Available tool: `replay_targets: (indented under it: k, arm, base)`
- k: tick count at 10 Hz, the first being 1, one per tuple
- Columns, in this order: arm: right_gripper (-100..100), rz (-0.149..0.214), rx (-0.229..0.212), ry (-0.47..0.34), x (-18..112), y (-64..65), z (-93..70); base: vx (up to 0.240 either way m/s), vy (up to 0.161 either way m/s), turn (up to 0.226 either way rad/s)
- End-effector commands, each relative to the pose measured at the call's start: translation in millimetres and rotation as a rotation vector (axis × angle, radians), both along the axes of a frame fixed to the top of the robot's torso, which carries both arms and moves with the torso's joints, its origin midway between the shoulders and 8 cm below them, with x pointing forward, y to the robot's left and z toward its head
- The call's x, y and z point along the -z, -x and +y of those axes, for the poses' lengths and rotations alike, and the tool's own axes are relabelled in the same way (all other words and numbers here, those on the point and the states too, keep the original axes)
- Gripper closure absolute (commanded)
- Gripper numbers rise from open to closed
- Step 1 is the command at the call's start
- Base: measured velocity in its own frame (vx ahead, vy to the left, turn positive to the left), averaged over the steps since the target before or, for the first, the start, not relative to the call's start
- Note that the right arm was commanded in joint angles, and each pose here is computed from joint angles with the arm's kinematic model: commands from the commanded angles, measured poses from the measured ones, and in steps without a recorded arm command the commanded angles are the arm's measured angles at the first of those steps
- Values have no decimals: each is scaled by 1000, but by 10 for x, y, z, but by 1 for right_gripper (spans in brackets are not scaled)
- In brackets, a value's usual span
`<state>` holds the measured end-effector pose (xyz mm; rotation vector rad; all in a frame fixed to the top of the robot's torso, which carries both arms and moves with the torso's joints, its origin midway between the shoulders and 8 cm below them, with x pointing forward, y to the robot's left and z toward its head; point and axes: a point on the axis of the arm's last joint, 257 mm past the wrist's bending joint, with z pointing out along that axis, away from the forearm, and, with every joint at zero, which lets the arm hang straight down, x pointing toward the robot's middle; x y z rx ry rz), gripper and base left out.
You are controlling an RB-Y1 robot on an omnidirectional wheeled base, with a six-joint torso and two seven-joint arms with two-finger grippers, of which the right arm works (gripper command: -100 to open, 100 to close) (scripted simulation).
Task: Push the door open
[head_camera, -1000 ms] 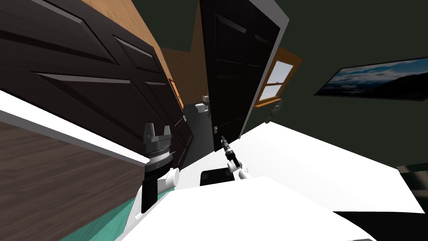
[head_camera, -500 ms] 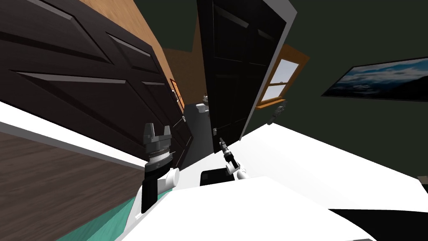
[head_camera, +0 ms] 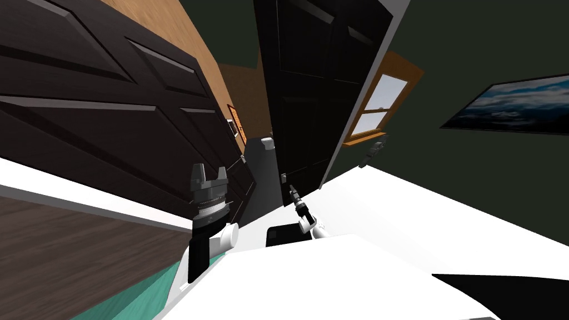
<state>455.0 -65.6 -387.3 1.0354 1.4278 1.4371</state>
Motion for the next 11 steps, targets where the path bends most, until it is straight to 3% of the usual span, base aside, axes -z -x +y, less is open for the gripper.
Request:
replay_targets:
  k: [1,2,5,8,10,11]
  arm:
    - [-100,0,0,0,0,0,0]
    - [-100,0,5,27,44,-8,-158]
    - [-100,0,15,56,87,-19,-350]
    - [-100,2,22,44,87,-18,-342]
    - [-100,4,24,12,60,-10,-208]
    - [-100,4,24,24,74,-11,-255]
  base:
    - [43,-29,7]
    - [83,25,25]
    - [173,59,24]
    - [196,54,28]
    - [190,52,24]
    - [82,32,-1]
